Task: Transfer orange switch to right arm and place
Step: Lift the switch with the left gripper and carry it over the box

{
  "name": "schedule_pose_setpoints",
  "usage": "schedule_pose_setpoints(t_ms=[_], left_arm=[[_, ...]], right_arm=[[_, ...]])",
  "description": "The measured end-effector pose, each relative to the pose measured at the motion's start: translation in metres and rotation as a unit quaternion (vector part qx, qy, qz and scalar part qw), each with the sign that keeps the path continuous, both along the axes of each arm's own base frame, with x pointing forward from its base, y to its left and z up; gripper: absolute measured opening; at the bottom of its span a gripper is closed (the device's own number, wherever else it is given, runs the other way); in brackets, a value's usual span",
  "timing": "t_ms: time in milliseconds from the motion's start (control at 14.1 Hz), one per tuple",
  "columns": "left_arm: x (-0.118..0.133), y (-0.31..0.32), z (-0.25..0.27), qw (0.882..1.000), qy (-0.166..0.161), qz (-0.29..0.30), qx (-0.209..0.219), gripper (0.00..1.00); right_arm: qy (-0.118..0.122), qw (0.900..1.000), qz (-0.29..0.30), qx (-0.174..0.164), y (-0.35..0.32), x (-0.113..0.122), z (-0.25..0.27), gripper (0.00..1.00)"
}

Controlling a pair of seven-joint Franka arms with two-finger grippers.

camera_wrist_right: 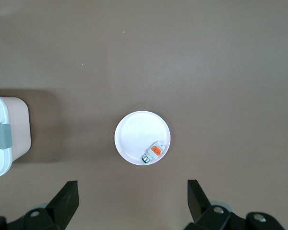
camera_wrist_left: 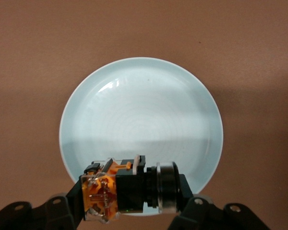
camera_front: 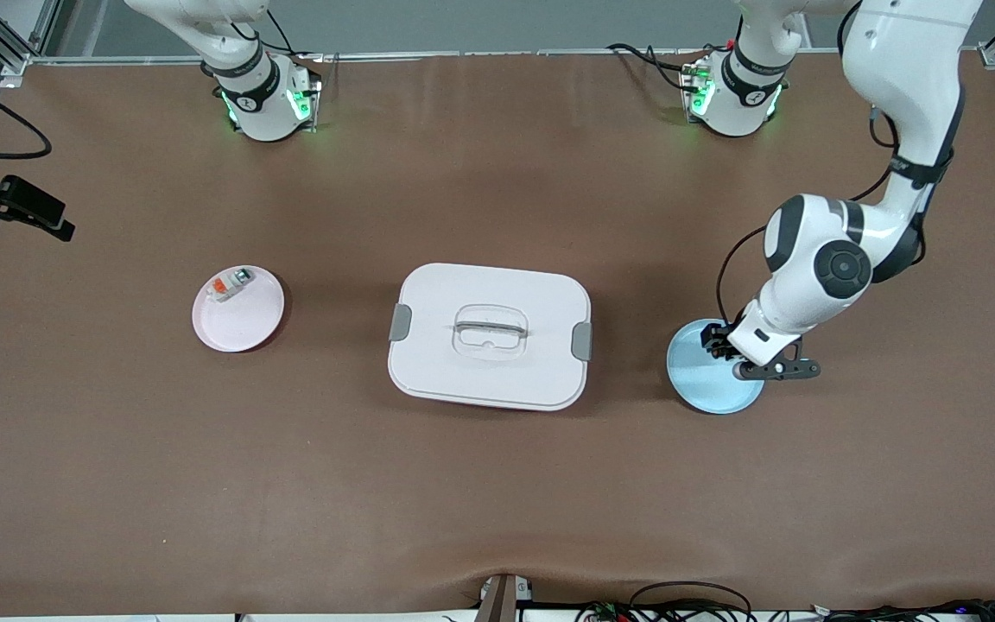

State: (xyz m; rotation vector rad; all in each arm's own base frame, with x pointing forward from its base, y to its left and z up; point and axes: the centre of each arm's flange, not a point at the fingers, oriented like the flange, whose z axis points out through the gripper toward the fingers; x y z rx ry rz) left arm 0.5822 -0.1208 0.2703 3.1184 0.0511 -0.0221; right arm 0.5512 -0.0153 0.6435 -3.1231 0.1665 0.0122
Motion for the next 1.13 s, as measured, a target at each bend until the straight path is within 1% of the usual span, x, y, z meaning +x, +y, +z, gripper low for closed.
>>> schedule_pose_setpoints(t_ms=[283,496,638,709,850,921,992,1134], left_arm=[[0.0,-0.003,0.058,0.997,0.026,0.064,-0.017,0.73],[0.001,-0.014,0.091,0.989,0.032,0.14,-0.031,0.73],[-0.001,-0.028,0.118,0.981,0.042,0.185,-0.048,0.73],[-0.001,-0.032,0.133,0.976,0.054,0.203,-0.057,0.73],[0.001,-0.036,0.164,0.968,0.074,0.225,-0.081,0.73],[0.003,-0.039,0.176,0.964,0.078,0.237,-0.095,0.73],[0.006,-0.042,0.187,0.958,0.081,0.253,-0.108,0.73],[0.009,-0.049,0.201,0.941,0.089,0.298,-0.13,0.73]], right_arm=[[0.0,1.0,-0.001,0.0,-0.001,0.0,0.0,1.0],[0.0,1.0,-0.001,0.0,-0.001,0.0,0.0,1.0],[0.0,1.0,-0.002,0.0,-0.002,0.0,0.0,1.0],[0.0,1.0,-0.002,0.0,-0.002,0.001,-0.001,1.0],[0.001,1.0,-0.003,0.0,-0.003,0.002,-0.003,1.0],[0.0,1.0,-0.004,0.0,-0.004,0.004,-0.006,1.0],[0.001,1.0,-0.006,0.001,-0.007,0.008,-0.01,1.0],[0.01,1.0,-0.01,0.001,-0.012,0.014,-0.021,1.0]])
